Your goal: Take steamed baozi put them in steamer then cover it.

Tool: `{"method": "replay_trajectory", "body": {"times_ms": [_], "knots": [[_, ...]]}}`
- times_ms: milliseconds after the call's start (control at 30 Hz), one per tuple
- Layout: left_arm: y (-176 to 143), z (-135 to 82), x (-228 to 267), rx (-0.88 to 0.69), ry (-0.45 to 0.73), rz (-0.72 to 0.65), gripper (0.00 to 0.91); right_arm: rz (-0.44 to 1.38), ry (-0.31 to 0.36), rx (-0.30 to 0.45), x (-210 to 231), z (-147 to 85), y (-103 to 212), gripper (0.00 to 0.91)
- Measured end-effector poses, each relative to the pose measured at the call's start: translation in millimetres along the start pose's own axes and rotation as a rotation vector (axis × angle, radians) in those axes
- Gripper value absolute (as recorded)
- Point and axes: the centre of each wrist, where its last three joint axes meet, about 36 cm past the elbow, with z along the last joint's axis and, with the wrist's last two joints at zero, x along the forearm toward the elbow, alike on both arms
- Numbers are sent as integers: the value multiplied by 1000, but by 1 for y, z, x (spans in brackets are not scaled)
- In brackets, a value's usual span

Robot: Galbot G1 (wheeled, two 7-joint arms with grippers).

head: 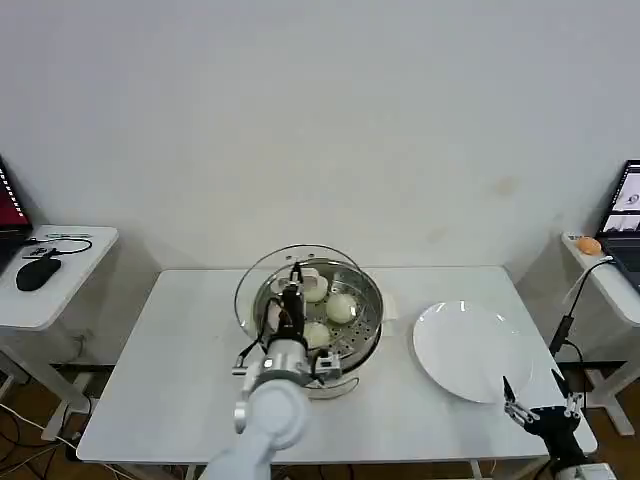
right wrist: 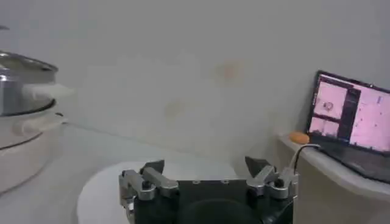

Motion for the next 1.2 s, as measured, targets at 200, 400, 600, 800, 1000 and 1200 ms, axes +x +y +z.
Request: {"method": "replay_trajectory", "body": {"times_ms": [200, 400, 600, 800, 1000, 1200], "knots": [[-8, -17, -9, -8, 5, 14, 0, -9, 1, 4, -2, 2, 4, 907], [-20, -27, -14, -24, 6, 36, 0, -18, 1, 6, -3, 3, 6, 907], [-30, -32, -18, -40, 6, 41, 0, -26, 3, 9, -4, 4, 8, 907], [-38, -31, -19, -60, 13, 42, 0, -30, 4, 13, -4, 5, 8, 907], [-40, -32, -19, -64, 15, 44, 0, -34, 6, 15, -4, 6, 9, 907], [-42, -34, -17, -66, 14, 43, 0, -35, 6, 16, -5, 6, 10, 907]]}}
